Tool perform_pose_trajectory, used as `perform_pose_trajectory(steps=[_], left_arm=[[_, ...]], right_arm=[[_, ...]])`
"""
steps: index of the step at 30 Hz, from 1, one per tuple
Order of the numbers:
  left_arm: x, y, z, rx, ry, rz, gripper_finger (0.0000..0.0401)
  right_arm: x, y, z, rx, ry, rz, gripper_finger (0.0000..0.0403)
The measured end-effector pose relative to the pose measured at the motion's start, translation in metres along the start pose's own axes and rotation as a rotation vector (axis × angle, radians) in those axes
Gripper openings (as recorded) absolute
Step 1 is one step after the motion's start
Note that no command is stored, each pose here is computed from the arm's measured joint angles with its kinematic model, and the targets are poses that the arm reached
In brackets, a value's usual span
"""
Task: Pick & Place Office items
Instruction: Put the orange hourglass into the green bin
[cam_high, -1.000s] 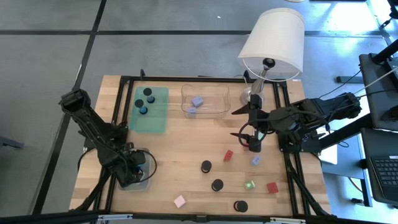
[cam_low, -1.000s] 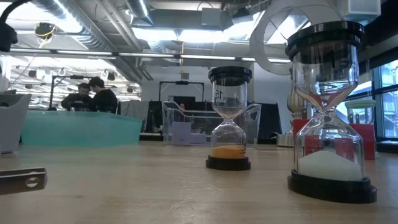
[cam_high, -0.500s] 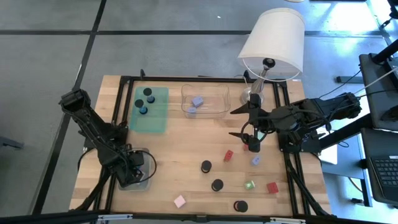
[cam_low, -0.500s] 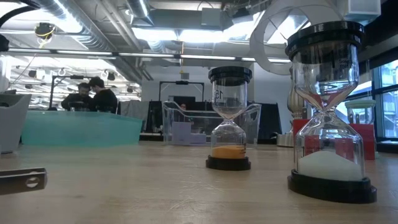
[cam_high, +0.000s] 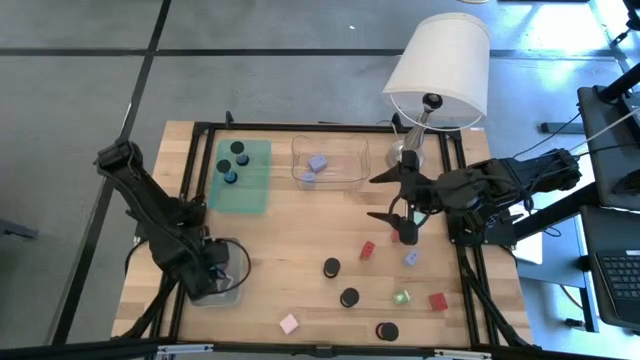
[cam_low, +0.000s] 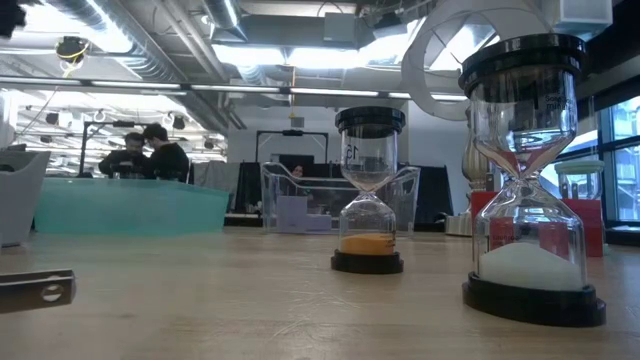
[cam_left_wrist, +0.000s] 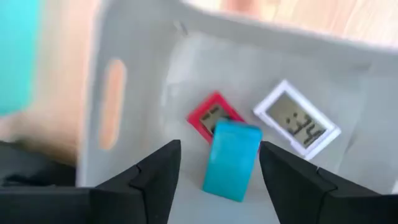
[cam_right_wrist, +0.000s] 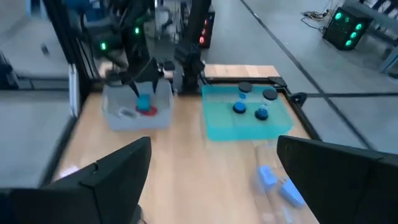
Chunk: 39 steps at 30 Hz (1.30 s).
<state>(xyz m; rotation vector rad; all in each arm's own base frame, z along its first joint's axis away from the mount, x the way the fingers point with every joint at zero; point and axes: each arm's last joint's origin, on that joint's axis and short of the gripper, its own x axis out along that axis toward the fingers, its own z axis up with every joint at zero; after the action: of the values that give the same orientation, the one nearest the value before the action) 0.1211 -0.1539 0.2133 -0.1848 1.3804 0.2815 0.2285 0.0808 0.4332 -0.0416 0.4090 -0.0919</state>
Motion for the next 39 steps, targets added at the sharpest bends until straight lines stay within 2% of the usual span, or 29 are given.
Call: perform_pose_trajectory(steps=[6, 12, 15, 19, 23, 27, 31, 36, 39], left_arm=[[-0.024, 0.004, 0.009, -0.042, -0.194, 0.035, 0.0206], [-0.047, 0.001, 0.027, -0.097, -0.548, 0.079, 0.0203], [-0.061, 0.002, 0.041, -0.169, -0.659, 0.082, 0.0205], [-0.074, 0.005, 0.06, -0.278, -0.717, 0.061, 0.0213], [-0.08, 0.003, 0.078, -0.309, -0.752, 0.013, 0.0226], [-0.083, -0.002, 0.096, -0.283, -0.79, -0.059, 0.0241], [-0.084, -0.011, 0.118, -0.209, -0.844, -0.126, 0.0255], [-0.07, -0.022, 0.15, -0.119, -0.906, -0.11, 0.0268], [-0.055, -0.024, 0.166, -0.094, -0.881, -0.096, 0.0275]], right_arm=[[0.004, 0.003, 0.005, 0.194, -0.043, 0.018, 0.0351], [0.008, 0.004, 0.005, 0.195, -0.05, 0.008, 0.0351], [0.008, 0.005, 0.006, 0.207, -0.055, 0.022, 0.0351], [0.01, 0.007, 0.006, 0.234, -0.044, 0.054, 0.0351], [0.009, 0.008, 0.006, 0.237, -0.032, 0.117, 0.0351], [0.009, 0.01, 0.006, 0.235, -0.019, 0.178, 0.0351], [0.01, 0.01, 0.006, 0.238, -0.024, 0.178, 0.0351], [0.01, 0.011, 0.006, 0.234, -0.023, 0.177, 0.0351], [0.01, 0.011, 0.006, 0.233, -0.022, 0.177, 0.0351]])
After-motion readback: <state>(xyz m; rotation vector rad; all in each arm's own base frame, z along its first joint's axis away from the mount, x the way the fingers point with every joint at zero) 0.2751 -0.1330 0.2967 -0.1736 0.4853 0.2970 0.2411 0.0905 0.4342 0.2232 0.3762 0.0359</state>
